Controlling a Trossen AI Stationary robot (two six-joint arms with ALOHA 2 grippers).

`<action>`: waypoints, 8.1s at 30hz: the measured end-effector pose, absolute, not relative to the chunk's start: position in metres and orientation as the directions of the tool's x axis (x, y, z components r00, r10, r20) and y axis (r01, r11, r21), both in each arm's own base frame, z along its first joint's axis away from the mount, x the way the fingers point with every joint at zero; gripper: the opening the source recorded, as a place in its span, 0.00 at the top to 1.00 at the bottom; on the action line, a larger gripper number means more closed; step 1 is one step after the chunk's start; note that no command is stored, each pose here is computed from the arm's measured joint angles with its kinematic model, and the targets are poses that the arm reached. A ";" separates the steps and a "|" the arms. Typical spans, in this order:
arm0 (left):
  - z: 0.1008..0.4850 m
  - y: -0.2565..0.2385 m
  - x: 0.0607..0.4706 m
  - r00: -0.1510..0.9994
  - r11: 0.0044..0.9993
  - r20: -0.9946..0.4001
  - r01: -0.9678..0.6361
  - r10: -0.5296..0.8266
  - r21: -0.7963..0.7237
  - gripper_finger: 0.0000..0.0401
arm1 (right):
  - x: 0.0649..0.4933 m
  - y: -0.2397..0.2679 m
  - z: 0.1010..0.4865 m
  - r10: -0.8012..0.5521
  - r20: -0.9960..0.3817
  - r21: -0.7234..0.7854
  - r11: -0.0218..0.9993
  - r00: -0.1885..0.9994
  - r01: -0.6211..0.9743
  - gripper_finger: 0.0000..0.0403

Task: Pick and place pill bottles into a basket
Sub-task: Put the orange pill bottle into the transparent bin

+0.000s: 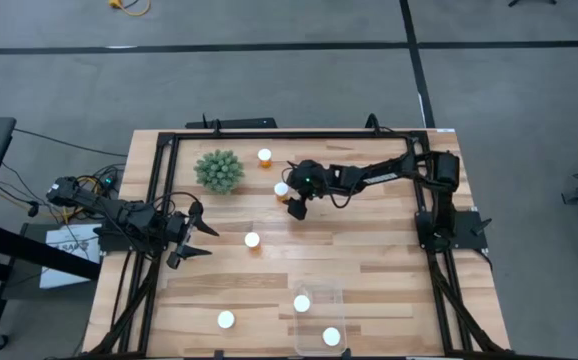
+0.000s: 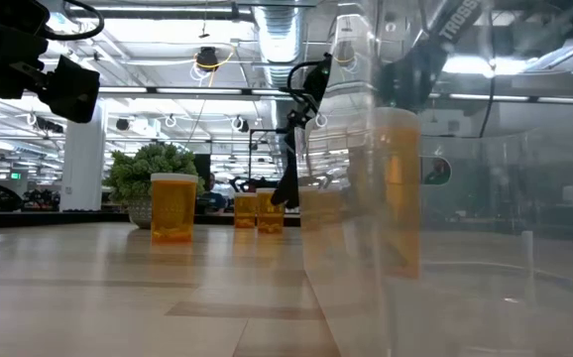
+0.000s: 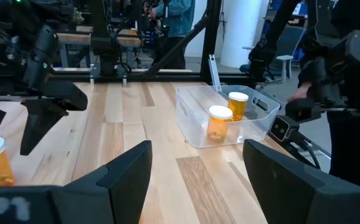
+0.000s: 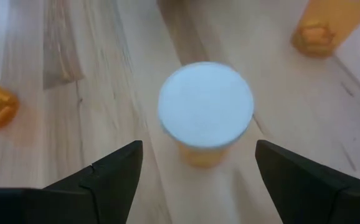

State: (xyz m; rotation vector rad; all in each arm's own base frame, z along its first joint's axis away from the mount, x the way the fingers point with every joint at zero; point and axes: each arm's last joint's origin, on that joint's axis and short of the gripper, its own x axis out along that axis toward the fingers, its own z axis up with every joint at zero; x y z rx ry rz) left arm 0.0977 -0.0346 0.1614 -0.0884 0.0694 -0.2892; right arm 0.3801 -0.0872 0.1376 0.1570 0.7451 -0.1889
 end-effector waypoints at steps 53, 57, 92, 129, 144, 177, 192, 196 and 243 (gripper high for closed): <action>0.161 -0.035 0.098 0.956 0.955 -0.056 0.281 -0.287 -0.097 0.40 | 0.385 -0.087 0.137 -0.058 -0.702 0.087 0.982 0.709 0.166 0.76; 0.161 -0.035 0.098 0.956 0.955 -0.056 0.281 -0.287 -0.097 0.40 | 0.385 -0.086 0.137 -0.030 -0.702 0.118 0.980 0.711 0.159 0.70; 0.161 -0.035 0.098 0.956 0.955 -0.056 0.281 -0.287 -0.097 0.40 | 0.397 -0.090 0.155 -0.044 -0.662 0.105 0.983 0.748 0.151 0.07; 0.161 -0.035 0.098 0.956 0.955 -0.056 0.281 -0.287 -0.097 0.40 | 0.453 -0.102 0.153 0.022 -0.719 0.126 0.987 0.694 0.100 0.15; 0.161 -0.035 0.098 0.956 0.955 -0.056 0.281 -0.287 -0.097 0.40 | 0.456 -0.091 0.154 0.040 -0.714 0.114 0.992 0.699 0.060 0.27; 0.161 -0.035 0.098 0.956 0.955 -0.056 0.281 -0.287 -0.097 0.40 | 0.449 -0.071 0.168 0.075 -0.751 0.091 0.996 0.656 -0.010 0.71; 0.161 -0.035 0.098 0.956 0.955 -0.056 0.281 -0.287 -0.097 0.40 | 0.417 -0.061 0.230 0.076 -0.769 0.046 0.997 0.635 -0.063 0.73; 0.161 -0.035 0.098 0.956 0.955 -0.056 0.281 -0.288 -0.097 0.40 | 0.402 -0.056 0.253 0.082 -0.778 0.050 0.996 0.623 -0.069 0.73; 0.161 -0.035 0.098 0.956 0.955 -0.056 0.281 -0.287 -0.097 0.40 | 0.237 0.150 0.342 0.162 -0.762 0.102 0.986 0.627 -0.130 0.73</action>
